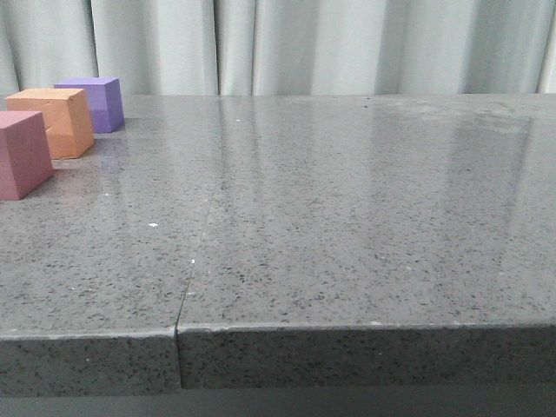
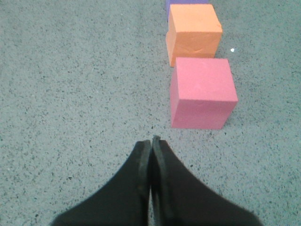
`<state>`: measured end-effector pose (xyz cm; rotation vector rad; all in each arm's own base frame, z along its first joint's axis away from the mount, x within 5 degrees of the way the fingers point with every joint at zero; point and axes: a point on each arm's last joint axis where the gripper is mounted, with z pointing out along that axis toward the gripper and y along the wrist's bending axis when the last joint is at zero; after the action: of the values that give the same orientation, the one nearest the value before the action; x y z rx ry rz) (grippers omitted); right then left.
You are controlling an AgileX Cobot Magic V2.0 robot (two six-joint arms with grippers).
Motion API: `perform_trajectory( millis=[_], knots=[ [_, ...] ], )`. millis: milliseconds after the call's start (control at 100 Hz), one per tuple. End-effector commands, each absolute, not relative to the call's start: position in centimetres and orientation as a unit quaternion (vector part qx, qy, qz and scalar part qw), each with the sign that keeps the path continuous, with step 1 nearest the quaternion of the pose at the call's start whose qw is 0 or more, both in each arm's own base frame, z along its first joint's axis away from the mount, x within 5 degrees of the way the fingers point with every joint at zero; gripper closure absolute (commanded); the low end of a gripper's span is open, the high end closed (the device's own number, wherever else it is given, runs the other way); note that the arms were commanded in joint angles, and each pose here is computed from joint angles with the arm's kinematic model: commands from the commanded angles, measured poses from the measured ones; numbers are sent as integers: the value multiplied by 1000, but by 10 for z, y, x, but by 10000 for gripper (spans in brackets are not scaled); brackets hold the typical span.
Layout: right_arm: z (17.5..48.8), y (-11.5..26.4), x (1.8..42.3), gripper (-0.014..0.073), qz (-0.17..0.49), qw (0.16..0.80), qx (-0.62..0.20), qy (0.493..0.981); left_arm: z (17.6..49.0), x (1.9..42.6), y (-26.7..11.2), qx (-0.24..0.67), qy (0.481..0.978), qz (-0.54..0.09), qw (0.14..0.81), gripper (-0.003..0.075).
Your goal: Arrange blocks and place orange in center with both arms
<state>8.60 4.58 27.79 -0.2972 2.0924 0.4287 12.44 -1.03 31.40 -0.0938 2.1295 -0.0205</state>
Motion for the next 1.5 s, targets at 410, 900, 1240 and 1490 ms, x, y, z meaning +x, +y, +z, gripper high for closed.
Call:
perform_trajectory(
  millis=[410, 900, 1240, 1490],
  knots=[
    [291, 46, 88, 663, 180, 511, -124, 832, 287, 104, -12, 37, 789, -37, 612, 741],
    [291, 46, 88, 663, 180, 511, -124, 832, 240, 73, -3, 26, 724, -2, 689, 741],
    [291, 46, 88, 663, 180, 511, -124, 832, 196, 55, -1, 8, 696, -4, 718, 741],
    [290, 46, 88, 663, 178, 507, -124, 834, 195, 55, -1, 8, 701, -3, 713, 741]
  ],
)
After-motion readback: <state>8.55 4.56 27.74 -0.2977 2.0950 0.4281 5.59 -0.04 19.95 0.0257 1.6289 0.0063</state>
